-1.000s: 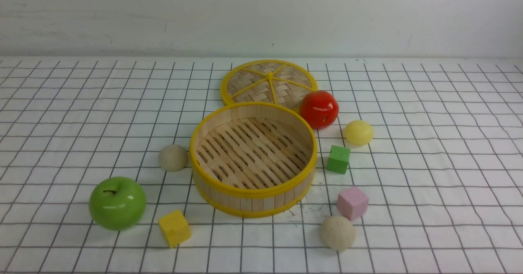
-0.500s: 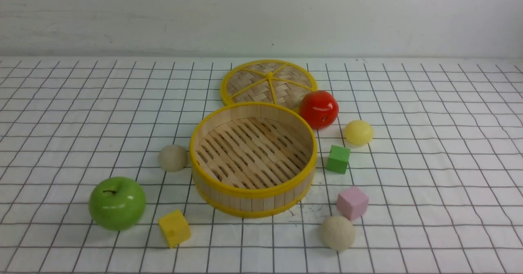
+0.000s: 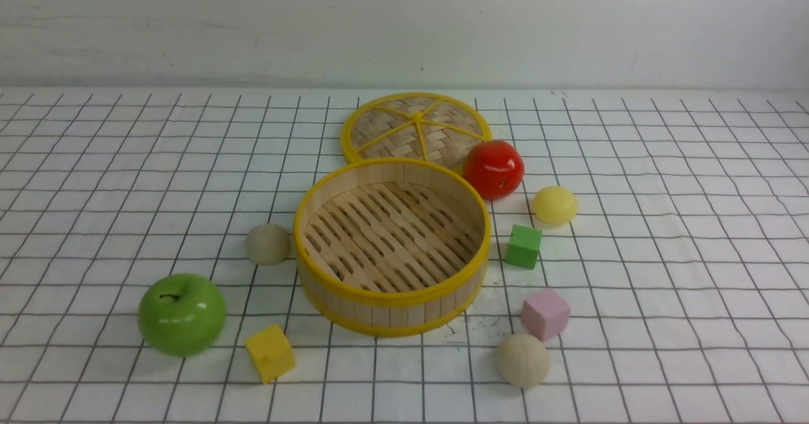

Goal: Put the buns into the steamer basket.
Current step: Use the left arm to grab a steamed stuffed bun, then use the left arm to put the steamed stuffed bun into the steamer

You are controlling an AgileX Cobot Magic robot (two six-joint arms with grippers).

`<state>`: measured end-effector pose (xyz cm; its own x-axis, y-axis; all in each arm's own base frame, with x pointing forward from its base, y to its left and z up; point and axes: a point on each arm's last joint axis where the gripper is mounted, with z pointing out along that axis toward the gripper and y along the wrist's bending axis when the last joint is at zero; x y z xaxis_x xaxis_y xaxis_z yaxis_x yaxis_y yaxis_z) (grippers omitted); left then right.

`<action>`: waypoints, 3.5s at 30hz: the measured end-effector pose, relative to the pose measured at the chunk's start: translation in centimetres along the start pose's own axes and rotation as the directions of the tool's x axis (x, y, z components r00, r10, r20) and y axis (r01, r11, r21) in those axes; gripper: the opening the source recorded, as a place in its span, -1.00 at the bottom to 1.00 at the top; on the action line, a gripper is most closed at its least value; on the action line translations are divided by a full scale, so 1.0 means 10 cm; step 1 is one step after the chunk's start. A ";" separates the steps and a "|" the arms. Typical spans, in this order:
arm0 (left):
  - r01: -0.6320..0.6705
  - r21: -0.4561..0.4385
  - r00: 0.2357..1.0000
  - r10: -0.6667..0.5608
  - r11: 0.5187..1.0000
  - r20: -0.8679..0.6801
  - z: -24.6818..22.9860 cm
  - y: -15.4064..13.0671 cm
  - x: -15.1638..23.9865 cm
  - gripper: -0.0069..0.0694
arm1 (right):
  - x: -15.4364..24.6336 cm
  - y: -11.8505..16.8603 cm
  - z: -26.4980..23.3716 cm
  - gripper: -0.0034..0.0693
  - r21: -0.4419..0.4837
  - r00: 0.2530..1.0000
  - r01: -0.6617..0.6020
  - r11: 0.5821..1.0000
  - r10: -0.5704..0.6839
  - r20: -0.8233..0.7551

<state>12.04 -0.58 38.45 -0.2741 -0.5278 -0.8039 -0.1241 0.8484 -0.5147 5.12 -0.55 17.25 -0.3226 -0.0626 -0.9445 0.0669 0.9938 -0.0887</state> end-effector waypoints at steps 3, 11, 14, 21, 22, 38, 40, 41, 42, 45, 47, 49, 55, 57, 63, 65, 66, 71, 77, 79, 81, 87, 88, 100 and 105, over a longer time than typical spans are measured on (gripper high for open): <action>0.007 -0.047 0.996 -0.011 0.999 -0.083 0.26 0.02 0.04 -0.20 | 0.00 0.00 0.00 -0.25 0.000 1.000 0.000 1.000 0.000 0.000; 0.078 -0.190 0.936 -0.138 0.979 -0.325 1.28 0.15 0.37 -0.20 | 0.00 0.00 0.00 -0.25 0.000 1.000 0.000 1.000 0.000 0.000; 0.073 -0.239 0.912 -0.161 0.968 -0.378 1.65 0.20 0.47 -0.20 | 0.00 0.00 0.00 -0.25 0.000 1.000 0.000 1.000 0.000 0.000; 0.019 -0.280 0.860 -0.158 0.960 -0.485 2.39 0.11 0.39 -0.20 | 0.00 0.00 0.00 -0.25 0.000 1.000 0.000 1.000 0.000 0.000; -0.008 -0.270 0.852 -0.135 0.963 -0.507 2.49 0.09 0.36 -0.20 | 0.00 0.00 0.00 -0.25 0.000 1.000 0.000 1.000 0.000 0.000; -0.406 -0.121 0.691 0.218 0.906 -0.689 3.24 -0.56 0.78 -0.20 | 0.00 0.00 0.00 -0.25 0.000 1.000 0.000 1.000 0.000 0.000; -0.400 -0.138 0.697 0.203 0.906 -0.687 3.29 -0.54 0.82 -0.20 | 0.00 0.00 0.00 -0.25 0.000 1.000 0.000 1.000 0.000 0.000; -0.386 -0.161 0.707 0.179 0.908 -0.684 3.35 -0.50 0.89 -0.20 | 0.00 0.00 0.00 -0.25 0.000 1.000 0.000 1.000 0.000 0.000; -0.384 -0.162 0.709 0.178 0.909 -0.683 3.36 -0.50 0.89 -0.20 | 0.00 0.00 0.00 -0.25 0.000 1.000 0.000 1.000 0.000 0.000; -0.364 -0.171 0.722 0.161 0.916 -0.672 3.44 -0.47 0.96 -0.20 | 0.00 0.00 0.00 -0.25 0.000 1.000 0.000 1.000 0.000 0.000; -0.360 -0.171 0.725 0.160 0.917 -0.669 3.47 -0.46 0.99 -0.20 | 0.00 0.00 0.00 -0.25 0.000 1.000 0.000 1.000 0.000 0.000; -0.357 -0.167 0.728 0.162 0.919 -0.666 3.51 -0.45 1.02 -0.20 | 0.00 0.00 0.00 -0.25 0.000 1.000 0.000 1.000 0.000 0.000; -0.367 -0.171 0.716 0.160 0.914 -0.679 3.58 -0.40 1.12 -0.20 | 0.00 0.00 0.00 -0.25 0.000 1.000 0.000 1.000 0.000 0.000; -0.370 -0.174 0.711 0.158 0.913 -0.686 3.60 -0.38 1.15 -0.20 | 0.00 0.00 0.00 -0.25 0.000 1.000 0.000 1.000 0.000 0.000; -0.379 -0.180 0.697 0.152 0.908 -0.701 3.64 -0.33 1.23 -0.20 | 0.00 0.00 0.00 -0.25 0.000 1.000 0.000 1.000 0.000 0.000; -0.385 -0.184 0.688 0.148 0.904 -0.711 3.66 -0.31 1.26 -0.20 | 0.00 0.00 0.00 -0.25 0.000 1.000 0.000 1.000 0.000 0.000; -0.388 -0.185 0.685 0.148 0.903 -0.713 3.67 -0.30 1.28 -0.20 | 0.00 0.00 0.00 -0.25 0.000 1.000 0.000 1.000 0.000 0.000; -0.393 -0.187 0.679 0.147 0.900 -0.719 3.69 -0.28 1.31 -0.20 | 0.00 0.00 0.00 -0.25 0.000 1.000 0.000 1.000 0.000 0.000; -0.397 -0.190 0.674 0.144 0.898 -0.725 3.68 -0.28 1.31 -0.43 | 0.00 0.00 0.00 -0.25 0.000 1.000 0.000 1.000 0.000 0.000; -0.403 -0.188 0.668 0.147 0.896 -0.730 3.68 -0.27 1.31 -0.57 | 0.00 0.00 0.00 -0.25 0.000 1.000 0.000 1.000 0.000 0.000; -0.412 -0.184 0.659 0.153 0.893 -0.736 3.67 -0.25 1.29 -0.77 | 0.00 0.00 0.00 -0.25 0.000 1.000 0.000 1.000 0.000 0.000; -0.388 -0.171 0.644 0.134 0.906 -0.753 3.63 -0.20 1.17 -0.85 | 0.00 0.00 0.00 -0.25 0.000 1.000 0.000 1.000 0.000 0.000; -0.381 -0.164 0.645 0.134 0.910 -0.752 3.61 -0.21 1.14 -0.85 | 0.00 0.00 0.00 -0.25 0.000 1.000 0.000 1.000 0.000 0.000; -0.271 -0.073 0.731 0.156 0.960 -0.665 3.12 -0.61 0.53 -0.85 | 0.00 0.00 0.00 -0.25 0.000 1.000 0.000 1.000 0.000 0.000; -0.180 0.020 0.729 0.147 0.983 -0.669 2.98 -0.77 0.45 -0.85 | 0.00 0.00 0.00 -0.25 0.000 1.000 0.000 1.000 0.000 0.000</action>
<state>40.19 -10.73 29.88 -0.8558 -0.2322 -0.4623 -0.0533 0.9284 -0.3677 5.12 -0.55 17.25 -0.3226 -0.0626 -0.9445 0.0669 0.9938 -0.0887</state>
